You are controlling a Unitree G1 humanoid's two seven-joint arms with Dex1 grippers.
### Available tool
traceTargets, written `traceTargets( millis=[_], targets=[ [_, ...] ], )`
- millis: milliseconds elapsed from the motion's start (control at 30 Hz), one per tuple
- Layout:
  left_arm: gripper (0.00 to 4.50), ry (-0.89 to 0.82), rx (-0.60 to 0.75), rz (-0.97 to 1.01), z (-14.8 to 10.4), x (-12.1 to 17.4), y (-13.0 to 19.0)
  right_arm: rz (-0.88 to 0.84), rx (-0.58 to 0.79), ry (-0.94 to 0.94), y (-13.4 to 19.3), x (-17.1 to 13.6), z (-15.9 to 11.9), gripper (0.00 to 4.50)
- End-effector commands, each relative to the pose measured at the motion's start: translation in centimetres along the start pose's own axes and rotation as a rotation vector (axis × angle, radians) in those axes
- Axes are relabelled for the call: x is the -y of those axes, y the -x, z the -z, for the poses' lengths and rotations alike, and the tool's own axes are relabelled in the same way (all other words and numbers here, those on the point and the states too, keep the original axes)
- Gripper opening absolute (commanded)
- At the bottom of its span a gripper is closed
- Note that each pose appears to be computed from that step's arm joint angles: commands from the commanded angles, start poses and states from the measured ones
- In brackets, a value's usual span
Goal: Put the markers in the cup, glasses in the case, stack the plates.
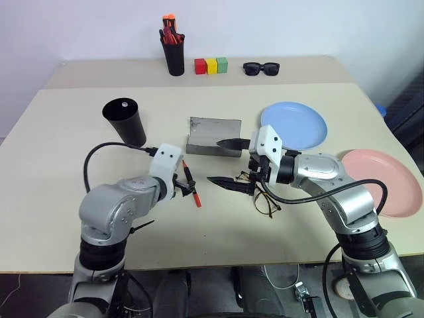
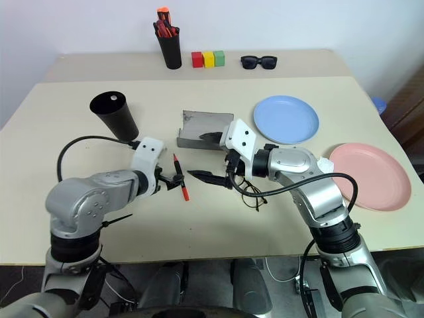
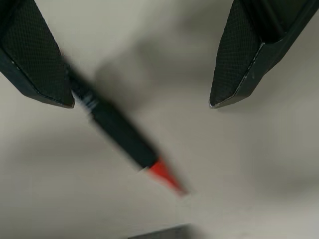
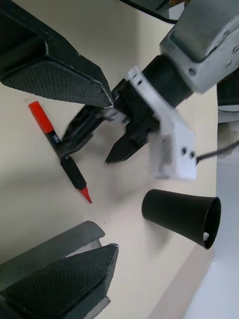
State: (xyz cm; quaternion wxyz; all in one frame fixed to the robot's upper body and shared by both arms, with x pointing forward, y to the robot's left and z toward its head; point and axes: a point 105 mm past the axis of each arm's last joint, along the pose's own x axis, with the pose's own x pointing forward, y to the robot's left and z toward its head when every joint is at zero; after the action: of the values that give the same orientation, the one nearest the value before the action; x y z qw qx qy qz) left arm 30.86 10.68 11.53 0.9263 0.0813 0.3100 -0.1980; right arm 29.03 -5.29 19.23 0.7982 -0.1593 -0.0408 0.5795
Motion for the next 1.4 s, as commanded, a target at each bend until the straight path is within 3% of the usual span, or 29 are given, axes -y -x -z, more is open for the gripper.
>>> traceTargets(
  millis=[33, 67, 167, 367, 433, 533, 667, 767, 967, 1100, 1400],
  targets=[
    [4.45, -0.018, -0.016, 0.002, -0.3, 0.3, -0.4, -0.010, 0.042, 0.043, -0.2, -0.4, -1.3, 4.50],
    [4.45, -0.018, -0.023, 0.000, -0.3, 0.2, -0.5, -0.009, 0.043, 0.043, -0.2, -0.4, -1.3, 4.50],
    [3.66, -0.009, -0.058, -0.009, 0.3, -0.1, -0.9, -0.004, 0.046, 0.043, -0.4, -0.4, -1.3, 4.50],
    [0.71, 0.000, -0.043, -0.111, 0.1, -2.1, -0.7, 0.011, 0.046, 0.039, -0.5, -0.5, -1.2, 4.50],
    [0.02, -0.036, -0.003, -0.167, -0.5, -3.4, -0.1, 0.013, 0.044, 0.041, -0.5, -0.5, -1.2, 4.50],
    [0.02, -0.124, 0.180, -0.172, -3.2, -4.4, 1.8, 0.016, 0.050, 0.047, -0.6, -0.5, -1.4, 4.50],
    [0.02, -0.193, 0.586, -0.072, -8.1, -4.5, 7.0, 0.045, 0.094, 0.045, -1.0, 0.1, -2.2, 4.50],
    [0.02, -0.204, 0.802, -0.153, -10.9, -7.0, 10.3, 0.145, 0.121, 0.048, -1.8, 1.9, -2.5, 4.50],
    [0.02, -0.184, 0.888, -0.611, -14.3, -14.7, 11.3, 0.215, 0.180, 0.043, -3.7, 3.5, -3.5, 4.50],
    [0.02, -0.064, 0.930, -0.653, -14.7, -16.1, 9.9, 0.206, 0.248, 0.029, -5.3, 3.2, -4.7, 4.50],
    [0.02, -0.026, 0.938, -0.635, -14.1, -16.5, 6.8, 0.219, 0.324, -0.032, -6.4, 2.5, -5.1, 4.50]
  ],
)
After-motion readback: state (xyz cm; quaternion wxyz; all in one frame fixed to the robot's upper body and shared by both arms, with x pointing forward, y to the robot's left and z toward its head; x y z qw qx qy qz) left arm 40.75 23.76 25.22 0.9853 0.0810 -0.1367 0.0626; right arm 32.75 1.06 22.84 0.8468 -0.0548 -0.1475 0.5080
